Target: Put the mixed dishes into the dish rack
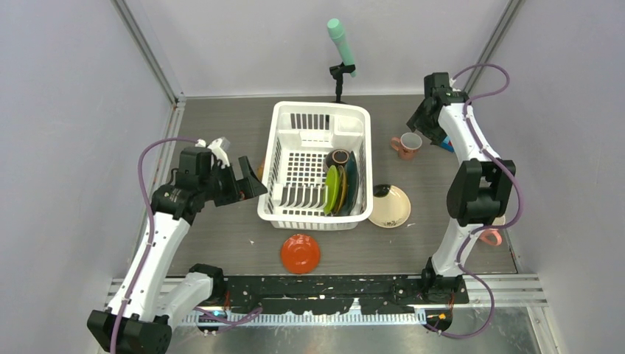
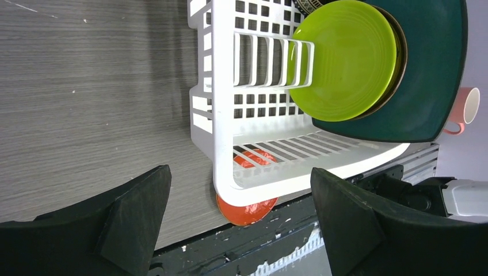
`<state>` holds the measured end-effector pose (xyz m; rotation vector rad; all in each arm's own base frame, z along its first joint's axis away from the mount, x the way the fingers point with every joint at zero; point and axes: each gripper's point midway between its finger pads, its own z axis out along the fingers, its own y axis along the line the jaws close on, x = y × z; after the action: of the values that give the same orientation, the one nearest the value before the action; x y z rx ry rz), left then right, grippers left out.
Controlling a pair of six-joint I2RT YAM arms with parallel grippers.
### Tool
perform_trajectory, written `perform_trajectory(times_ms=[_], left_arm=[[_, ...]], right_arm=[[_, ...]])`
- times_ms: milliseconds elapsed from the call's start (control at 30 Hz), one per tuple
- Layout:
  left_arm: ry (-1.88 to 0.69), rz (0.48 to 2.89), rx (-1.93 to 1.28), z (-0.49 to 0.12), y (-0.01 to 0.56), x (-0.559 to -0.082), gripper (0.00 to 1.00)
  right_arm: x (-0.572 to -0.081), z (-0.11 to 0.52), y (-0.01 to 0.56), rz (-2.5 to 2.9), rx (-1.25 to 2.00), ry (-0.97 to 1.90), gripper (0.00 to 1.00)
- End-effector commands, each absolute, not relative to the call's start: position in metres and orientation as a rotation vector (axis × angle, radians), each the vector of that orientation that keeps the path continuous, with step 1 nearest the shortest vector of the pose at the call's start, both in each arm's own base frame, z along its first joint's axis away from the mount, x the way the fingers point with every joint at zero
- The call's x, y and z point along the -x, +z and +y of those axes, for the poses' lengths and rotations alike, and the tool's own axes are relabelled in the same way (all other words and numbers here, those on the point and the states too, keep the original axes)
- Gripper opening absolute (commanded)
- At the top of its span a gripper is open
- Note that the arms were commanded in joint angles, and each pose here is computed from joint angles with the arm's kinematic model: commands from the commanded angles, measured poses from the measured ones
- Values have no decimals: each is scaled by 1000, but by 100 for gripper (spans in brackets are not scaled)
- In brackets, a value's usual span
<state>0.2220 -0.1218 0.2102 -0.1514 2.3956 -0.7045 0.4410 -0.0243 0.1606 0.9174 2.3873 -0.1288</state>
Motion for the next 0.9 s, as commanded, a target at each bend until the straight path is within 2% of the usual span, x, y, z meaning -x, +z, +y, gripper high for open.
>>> perform_trajectory(times_ms=[0, 200, 367, 433, 467, 533, 600, 700, 867], left_arm=[[-723, 2328, 138, -123, 232, -223, 94], [-711, 2314, 141, -122, 238, -225, 94], [-721, 2305, 131, -123, 245, -226, 93], [-732, 2309, 132, -124, 246, -225, 92], [-737, 2307, 134, -125, 247, -225, 92], [-750, 2307, 130, -126, 247, -224, 91], [-767, 2307, 129, -128, 248, -223, 91], [-873, 2298, 131, -141, 253, -220, 89], [-1286, 2209, 203, -183, 285, -221, 84]], right_arm=[[-459, -32, 148, 2331, -978, -103, 70], [-464, -34, 111, 2384, -1007, -110, 66], [-466, -26, 93, 2418, -1022, -53, 55], [-467, -24, 89, 2422, -1027, -30, 41], [-467, -23, 89, 2422, -1026, -25, 23], [-464, -23, 98, 2413, -1024, -23, 7], [-460, -28, 114, 2379, -1008, -39, 1], [-452, -29, 156, 2311, -936, -19, 1], [-442, -1, 219, 2207, -716, 222, 0]])
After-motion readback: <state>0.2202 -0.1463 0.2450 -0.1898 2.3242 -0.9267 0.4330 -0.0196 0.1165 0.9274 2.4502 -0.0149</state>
